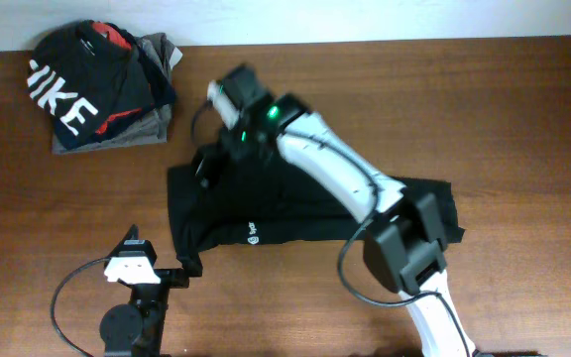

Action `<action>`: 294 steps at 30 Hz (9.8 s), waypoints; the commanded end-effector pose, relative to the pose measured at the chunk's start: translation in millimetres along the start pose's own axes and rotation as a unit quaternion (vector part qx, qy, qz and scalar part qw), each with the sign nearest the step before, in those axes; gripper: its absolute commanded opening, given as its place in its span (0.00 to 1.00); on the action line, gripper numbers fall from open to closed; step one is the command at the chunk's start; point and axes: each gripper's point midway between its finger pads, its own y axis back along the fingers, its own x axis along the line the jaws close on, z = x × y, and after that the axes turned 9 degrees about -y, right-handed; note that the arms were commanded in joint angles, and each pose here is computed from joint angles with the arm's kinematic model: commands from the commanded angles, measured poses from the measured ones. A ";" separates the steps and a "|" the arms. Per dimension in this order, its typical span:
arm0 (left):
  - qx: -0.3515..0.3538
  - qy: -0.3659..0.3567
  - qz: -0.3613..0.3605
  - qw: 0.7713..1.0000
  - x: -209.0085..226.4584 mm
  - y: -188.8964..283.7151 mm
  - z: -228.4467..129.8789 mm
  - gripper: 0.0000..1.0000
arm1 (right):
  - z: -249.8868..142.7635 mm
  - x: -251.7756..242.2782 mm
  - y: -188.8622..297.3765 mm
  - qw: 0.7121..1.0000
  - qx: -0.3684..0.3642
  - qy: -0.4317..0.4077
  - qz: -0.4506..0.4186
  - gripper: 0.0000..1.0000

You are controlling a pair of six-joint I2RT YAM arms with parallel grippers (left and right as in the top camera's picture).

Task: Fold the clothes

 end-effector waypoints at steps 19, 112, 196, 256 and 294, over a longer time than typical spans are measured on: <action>0.000 -0.007 0.000 1.000 -0.3 -0.1 -1.6 0.99 | -27.3 -169.9 159.9 0.954 0.048 -0.232 -0.182 0.99; 0.627 -0.025 -0.165 0.761 -30.8 -91.1 -80.3 0.01 | -213.2 -156.6 273.8 0.901 0.201 -0.333 -0.192 0.99; 0.703 0.034 -0.105 0.703 -21.4 -64.9 -71.0 0.01 | -309.2 -203.8 165.1 0.833 0.238 -0.496 -0.066 0.04; 0.610 -0.013 -0.236 0.756 -111.4 -130.9 -81.2 0.45 | -234.8 -300.4 179.0 0.843 0.114 -0.498 -0.166 0.04; 0.518 -0.097 -0.149 0.837 -58.8 -236.0 -90.5 0.39 | -238.1 -298.4 177.7 0.841 0.123 -0.501 -0.165 0.04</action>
